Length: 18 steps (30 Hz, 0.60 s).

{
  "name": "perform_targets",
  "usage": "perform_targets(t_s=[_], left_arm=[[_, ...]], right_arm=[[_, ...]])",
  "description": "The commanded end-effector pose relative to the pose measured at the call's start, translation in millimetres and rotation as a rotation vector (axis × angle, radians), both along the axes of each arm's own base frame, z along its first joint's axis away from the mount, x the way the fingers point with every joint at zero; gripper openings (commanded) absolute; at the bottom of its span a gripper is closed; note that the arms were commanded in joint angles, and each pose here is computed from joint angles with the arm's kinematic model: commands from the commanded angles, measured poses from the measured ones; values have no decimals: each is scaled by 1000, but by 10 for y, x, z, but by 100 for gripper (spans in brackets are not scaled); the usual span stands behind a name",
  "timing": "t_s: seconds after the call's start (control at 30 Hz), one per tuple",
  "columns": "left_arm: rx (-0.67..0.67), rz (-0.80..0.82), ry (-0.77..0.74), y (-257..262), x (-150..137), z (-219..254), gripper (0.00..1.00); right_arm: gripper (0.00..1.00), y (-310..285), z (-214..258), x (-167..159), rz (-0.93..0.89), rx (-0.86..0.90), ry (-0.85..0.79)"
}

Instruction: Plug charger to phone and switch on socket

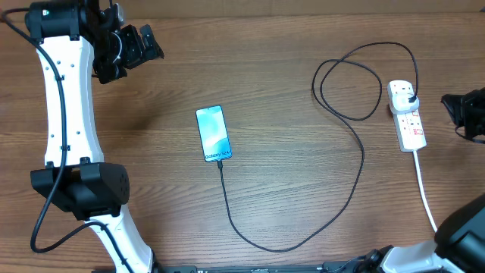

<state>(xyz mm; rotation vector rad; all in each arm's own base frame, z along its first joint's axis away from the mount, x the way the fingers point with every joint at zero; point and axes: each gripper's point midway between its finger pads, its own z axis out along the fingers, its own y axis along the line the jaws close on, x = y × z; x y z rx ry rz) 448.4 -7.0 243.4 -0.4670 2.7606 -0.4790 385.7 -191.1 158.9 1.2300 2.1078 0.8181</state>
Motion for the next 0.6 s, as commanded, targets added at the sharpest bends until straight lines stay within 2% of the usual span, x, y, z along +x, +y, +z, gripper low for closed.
perform_targets(t_s=[0.0,0.57], left_arm=[[5,7,-14,-7,-9,67,100],[5,7,-14,-7,-9,67,100]], right_arm=[[4,-125,-153,123,-61,65,16],[4,-272,-962,213,-148,181,143]])
